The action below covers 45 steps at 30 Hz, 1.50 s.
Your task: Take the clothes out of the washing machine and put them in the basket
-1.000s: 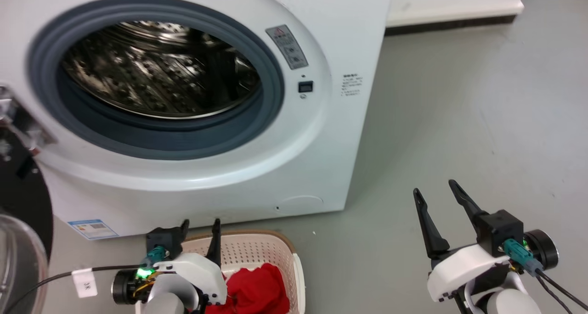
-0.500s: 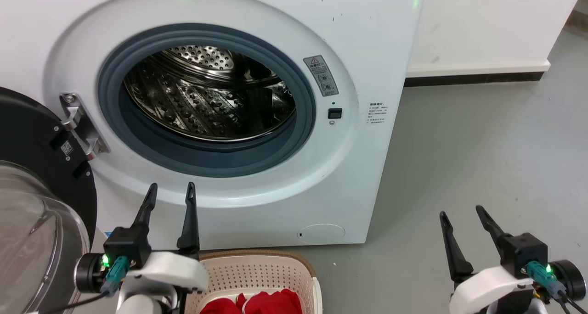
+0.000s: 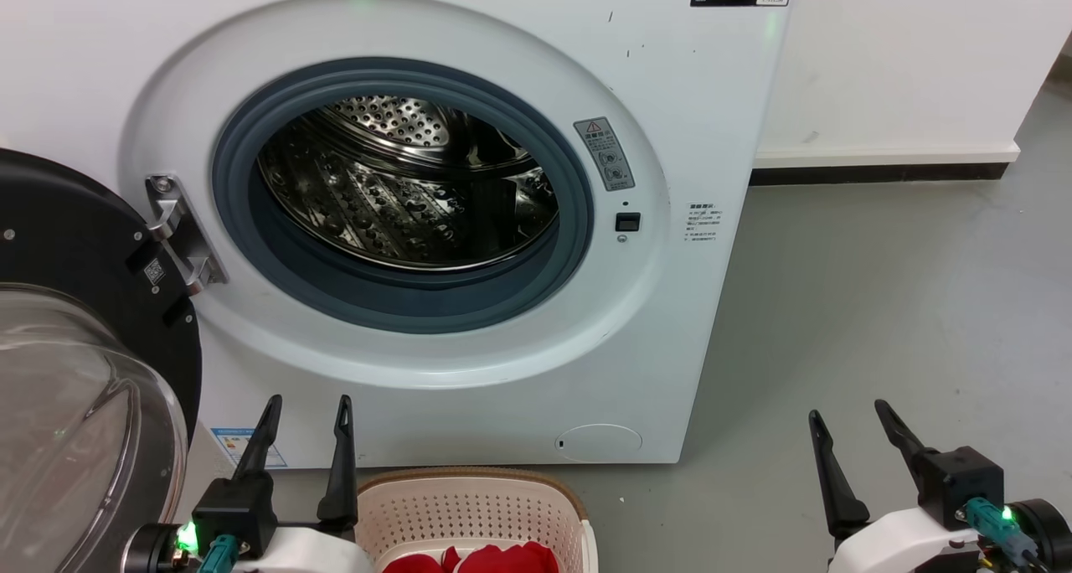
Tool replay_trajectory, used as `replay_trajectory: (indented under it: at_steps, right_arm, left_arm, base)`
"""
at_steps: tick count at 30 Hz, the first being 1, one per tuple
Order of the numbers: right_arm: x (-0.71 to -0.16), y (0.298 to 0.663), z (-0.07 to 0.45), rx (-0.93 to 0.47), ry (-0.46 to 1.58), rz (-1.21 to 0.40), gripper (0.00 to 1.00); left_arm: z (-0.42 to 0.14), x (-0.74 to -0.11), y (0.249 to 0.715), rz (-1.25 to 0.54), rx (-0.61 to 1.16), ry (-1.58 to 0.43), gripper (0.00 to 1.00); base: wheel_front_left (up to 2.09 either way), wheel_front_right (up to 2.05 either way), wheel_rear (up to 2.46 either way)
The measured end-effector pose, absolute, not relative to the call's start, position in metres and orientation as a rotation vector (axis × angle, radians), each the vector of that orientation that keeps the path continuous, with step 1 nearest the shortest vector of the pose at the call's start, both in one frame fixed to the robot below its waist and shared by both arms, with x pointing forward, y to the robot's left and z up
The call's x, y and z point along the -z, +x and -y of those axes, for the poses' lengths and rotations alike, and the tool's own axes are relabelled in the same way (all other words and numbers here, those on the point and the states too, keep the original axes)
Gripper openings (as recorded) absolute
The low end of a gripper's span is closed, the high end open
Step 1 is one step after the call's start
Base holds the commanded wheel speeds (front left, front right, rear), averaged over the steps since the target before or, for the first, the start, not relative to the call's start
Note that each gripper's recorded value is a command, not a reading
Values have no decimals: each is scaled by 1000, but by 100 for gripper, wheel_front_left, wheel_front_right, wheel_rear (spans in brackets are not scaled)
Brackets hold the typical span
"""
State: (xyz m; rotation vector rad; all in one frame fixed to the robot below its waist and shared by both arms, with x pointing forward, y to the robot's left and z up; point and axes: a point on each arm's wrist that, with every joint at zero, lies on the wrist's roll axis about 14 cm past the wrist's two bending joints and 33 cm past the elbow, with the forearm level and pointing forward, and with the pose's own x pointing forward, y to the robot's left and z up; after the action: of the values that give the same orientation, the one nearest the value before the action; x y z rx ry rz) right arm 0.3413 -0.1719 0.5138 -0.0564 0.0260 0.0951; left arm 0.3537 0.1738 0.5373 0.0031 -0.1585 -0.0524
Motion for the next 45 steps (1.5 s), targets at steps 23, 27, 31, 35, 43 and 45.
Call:
replay_trajectory:
  at_steps: [23, 27, 31, 35, 43, 45]
  right_arm:
    - [-513, 343, 163, -122, -56, -29, 100]
    - [-513, 342, 162, -123, -56, -29, 0]
    - [-500, 339, 163, -122, -42, -69, 0]
    - [-495, 339, 164, -113, 66, -84, 0]
    - [-494, 342, 167, -95, 236, -92, 0]
    - [-492, 342, 168, -90, 276, -99, 0]
  left_arm:
    - [-177, -534, 354, 134, 43, -10, 100]
    - [-176, -534, 353, 133, 47, -18, 0]
    - [-174, -517, 349, 78, 43, -37, 0]
    - [-181, -507, 349, 31, 18, -133, 0]
    - [-185, -502, 353, -4, -4, -287, 0]
    - [-187, -501, 353, -12, -11, -325, 0]
  base:
    - [0, 0, 0]
    - [0, 0, 0]
    - [0, 0, 0]
    - [0, 0, 0]
    - [0, 0, 0]
    - [0, 0, 0]
